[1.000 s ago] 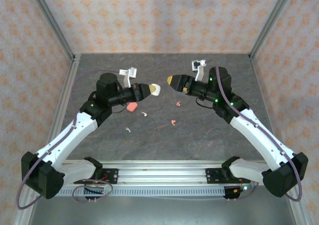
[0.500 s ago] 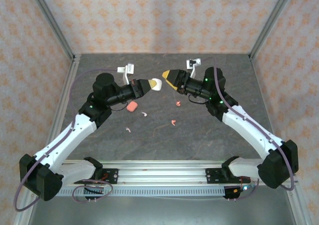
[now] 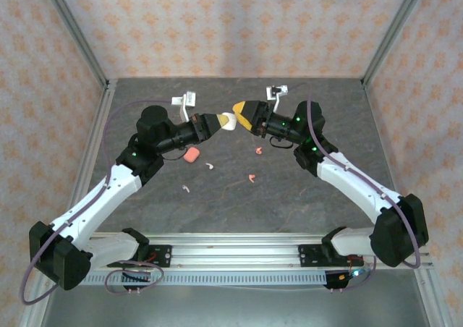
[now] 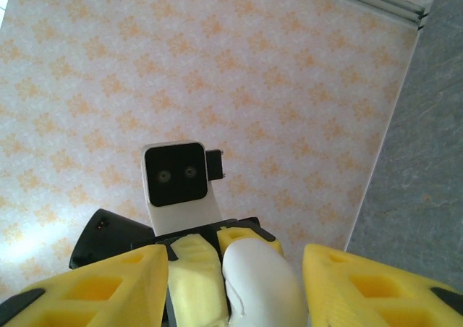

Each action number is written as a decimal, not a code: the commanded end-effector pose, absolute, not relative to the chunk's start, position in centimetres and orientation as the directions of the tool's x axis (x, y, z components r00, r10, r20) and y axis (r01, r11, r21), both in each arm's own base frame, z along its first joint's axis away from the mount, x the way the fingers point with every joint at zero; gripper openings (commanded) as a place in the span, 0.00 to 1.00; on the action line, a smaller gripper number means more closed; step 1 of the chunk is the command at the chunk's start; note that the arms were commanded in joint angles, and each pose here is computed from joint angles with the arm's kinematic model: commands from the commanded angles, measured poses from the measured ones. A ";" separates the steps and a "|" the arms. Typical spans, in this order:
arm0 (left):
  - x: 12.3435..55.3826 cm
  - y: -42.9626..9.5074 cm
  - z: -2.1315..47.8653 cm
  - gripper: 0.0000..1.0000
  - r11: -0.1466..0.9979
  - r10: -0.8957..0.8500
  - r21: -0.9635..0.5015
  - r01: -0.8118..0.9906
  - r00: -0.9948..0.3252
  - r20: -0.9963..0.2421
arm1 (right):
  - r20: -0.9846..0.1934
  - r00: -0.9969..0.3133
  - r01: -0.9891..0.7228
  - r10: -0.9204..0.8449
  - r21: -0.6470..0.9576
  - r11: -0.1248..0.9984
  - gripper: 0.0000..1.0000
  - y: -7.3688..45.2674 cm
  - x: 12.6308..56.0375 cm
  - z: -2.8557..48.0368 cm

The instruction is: Insert the wireless bluetooth earbuds into the charging case

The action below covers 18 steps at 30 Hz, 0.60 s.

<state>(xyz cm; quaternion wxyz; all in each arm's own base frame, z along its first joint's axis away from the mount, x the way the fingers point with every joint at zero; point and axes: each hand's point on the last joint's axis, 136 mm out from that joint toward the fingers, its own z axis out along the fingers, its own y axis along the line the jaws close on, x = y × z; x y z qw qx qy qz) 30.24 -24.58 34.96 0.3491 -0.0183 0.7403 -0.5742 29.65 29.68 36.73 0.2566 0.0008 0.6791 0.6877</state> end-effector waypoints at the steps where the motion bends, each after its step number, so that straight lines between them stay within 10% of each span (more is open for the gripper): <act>1: 30.4 -24.7 38.2 0.04 0.300 -0.463 -0.852 0.430 -0.715 -0.524 | -0.377 -0.863 -0.399 0.336 0.917 0.002 0.50 29.9 28.6 38.0; 18: 30.3 -24.9 39.0 0.04 0.277 -0.470 -0.855 0.439 -0.714 -0.519 | -0.370 -0.883 -0.386 0.288 0.923 0.001 0.49 31.1 28.4 37.2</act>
